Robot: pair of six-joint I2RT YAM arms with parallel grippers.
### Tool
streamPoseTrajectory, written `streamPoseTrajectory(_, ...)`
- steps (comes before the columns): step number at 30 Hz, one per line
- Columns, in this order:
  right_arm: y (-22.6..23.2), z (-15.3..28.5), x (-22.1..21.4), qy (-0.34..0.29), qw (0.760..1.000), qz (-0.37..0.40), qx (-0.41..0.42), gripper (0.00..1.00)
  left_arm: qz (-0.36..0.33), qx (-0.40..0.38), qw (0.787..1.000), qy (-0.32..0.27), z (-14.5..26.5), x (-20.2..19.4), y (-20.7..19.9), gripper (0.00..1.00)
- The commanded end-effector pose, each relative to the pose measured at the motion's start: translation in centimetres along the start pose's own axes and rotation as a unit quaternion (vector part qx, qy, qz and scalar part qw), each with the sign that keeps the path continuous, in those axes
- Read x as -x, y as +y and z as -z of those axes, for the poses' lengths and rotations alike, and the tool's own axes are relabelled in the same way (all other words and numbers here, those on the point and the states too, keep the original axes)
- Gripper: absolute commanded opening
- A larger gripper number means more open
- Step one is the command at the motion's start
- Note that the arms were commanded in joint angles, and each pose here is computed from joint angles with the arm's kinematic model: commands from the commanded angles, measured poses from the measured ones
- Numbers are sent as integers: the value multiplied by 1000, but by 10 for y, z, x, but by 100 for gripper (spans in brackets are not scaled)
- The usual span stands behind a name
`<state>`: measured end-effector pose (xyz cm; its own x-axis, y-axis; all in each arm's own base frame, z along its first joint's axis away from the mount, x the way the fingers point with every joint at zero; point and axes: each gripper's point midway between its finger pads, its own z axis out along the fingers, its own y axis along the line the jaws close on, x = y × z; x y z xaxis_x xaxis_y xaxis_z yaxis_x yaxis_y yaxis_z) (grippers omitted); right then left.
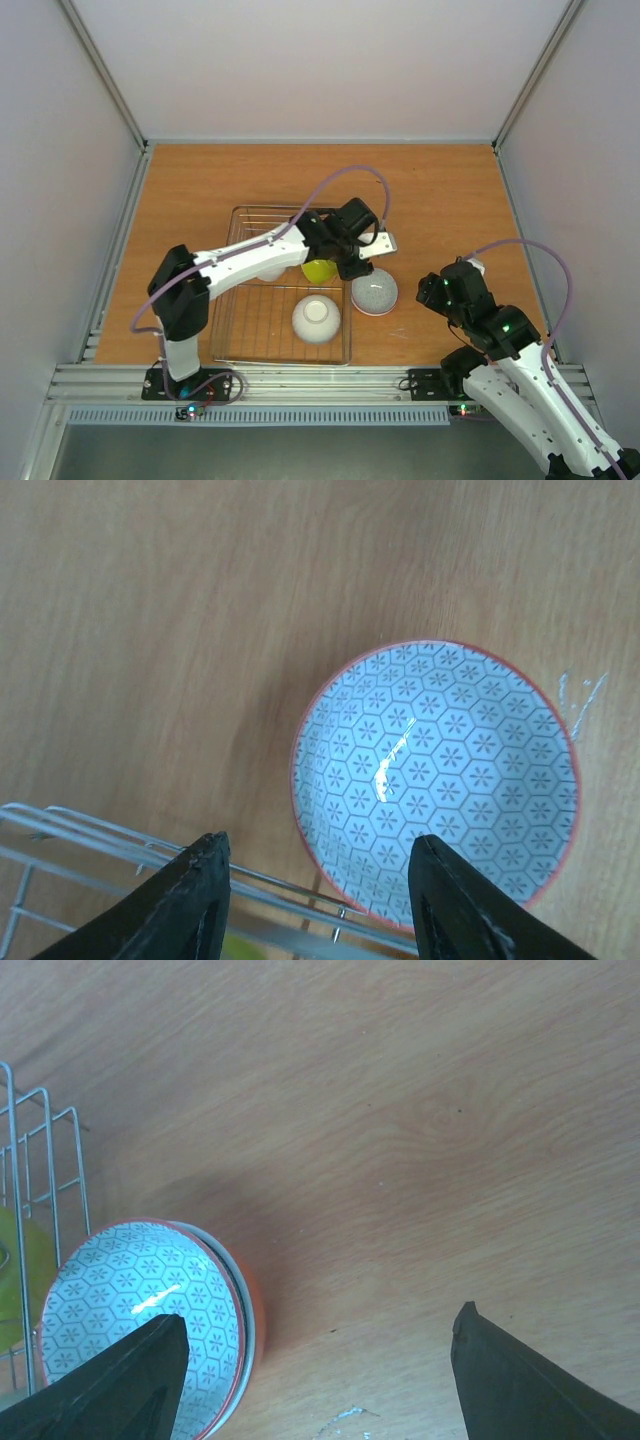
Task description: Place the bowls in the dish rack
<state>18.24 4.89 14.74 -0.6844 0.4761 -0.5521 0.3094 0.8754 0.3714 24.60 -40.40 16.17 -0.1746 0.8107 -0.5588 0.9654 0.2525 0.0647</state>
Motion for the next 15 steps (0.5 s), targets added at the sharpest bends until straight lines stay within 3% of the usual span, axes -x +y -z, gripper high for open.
streamPoseTrajectory(1,-4,-2,-5,8,1000,2,-6,73,-18,11,999,28,-23,-4,-1,50)
streamPoseTrajectory(15,8,-12,-15,32,999,24,24,76,-17,27,998,58,-47,-10,9,47)
